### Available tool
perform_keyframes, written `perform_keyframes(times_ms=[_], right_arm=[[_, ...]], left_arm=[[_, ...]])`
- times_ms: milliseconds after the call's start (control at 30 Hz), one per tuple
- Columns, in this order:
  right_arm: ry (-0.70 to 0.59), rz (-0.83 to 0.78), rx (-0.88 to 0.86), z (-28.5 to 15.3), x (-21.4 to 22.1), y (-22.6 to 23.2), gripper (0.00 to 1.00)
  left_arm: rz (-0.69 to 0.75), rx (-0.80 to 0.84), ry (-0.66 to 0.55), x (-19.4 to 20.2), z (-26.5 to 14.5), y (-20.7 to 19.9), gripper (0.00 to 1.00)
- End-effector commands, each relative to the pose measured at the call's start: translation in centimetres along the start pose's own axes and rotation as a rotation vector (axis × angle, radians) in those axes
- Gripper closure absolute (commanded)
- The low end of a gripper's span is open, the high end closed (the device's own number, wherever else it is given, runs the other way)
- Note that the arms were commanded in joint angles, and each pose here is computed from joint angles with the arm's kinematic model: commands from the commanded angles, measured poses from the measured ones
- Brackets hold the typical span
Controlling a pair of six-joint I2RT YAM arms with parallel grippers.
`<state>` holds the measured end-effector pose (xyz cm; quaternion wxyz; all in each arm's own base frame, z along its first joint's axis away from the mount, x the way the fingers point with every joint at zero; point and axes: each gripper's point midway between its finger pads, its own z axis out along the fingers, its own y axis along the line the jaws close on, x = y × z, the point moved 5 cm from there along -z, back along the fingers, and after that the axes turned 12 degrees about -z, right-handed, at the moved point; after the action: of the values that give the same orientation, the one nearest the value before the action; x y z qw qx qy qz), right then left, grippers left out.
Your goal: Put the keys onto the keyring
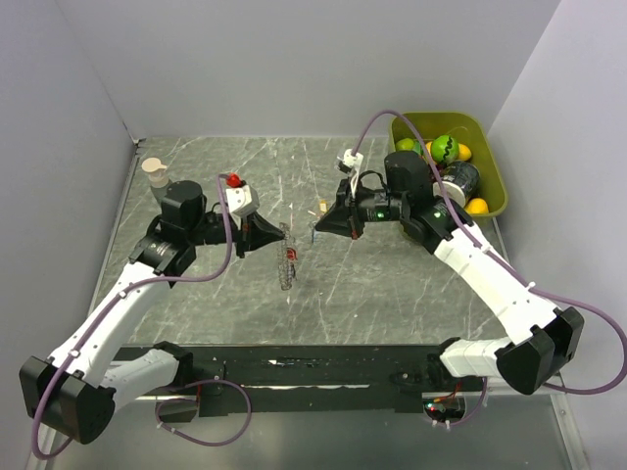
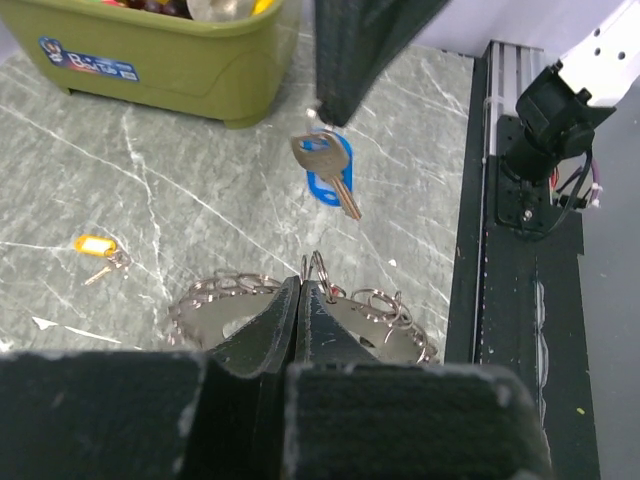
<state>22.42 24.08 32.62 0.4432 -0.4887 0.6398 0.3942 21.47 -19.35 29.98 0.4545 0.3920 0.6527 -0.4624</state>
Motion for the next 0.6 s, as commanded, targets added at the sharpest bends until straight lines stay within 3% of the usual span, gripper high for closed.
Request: perform_keyframes(times_ms=[0, 567], right_arm=[[-0.037, -0.072, -0.005, -0.1, -2.4, 0.0, 1.0], [0.024, -0.108, -0.052, 1.9, -1.6, 0.5, 1.0]], left_arm=[[0.101, -0.004, -0.022, -2.1, 0.5, -0.6, 0.99], [0.105, -0.02, -0.017, -2.8, 1.9, -1.2, 0.99]])
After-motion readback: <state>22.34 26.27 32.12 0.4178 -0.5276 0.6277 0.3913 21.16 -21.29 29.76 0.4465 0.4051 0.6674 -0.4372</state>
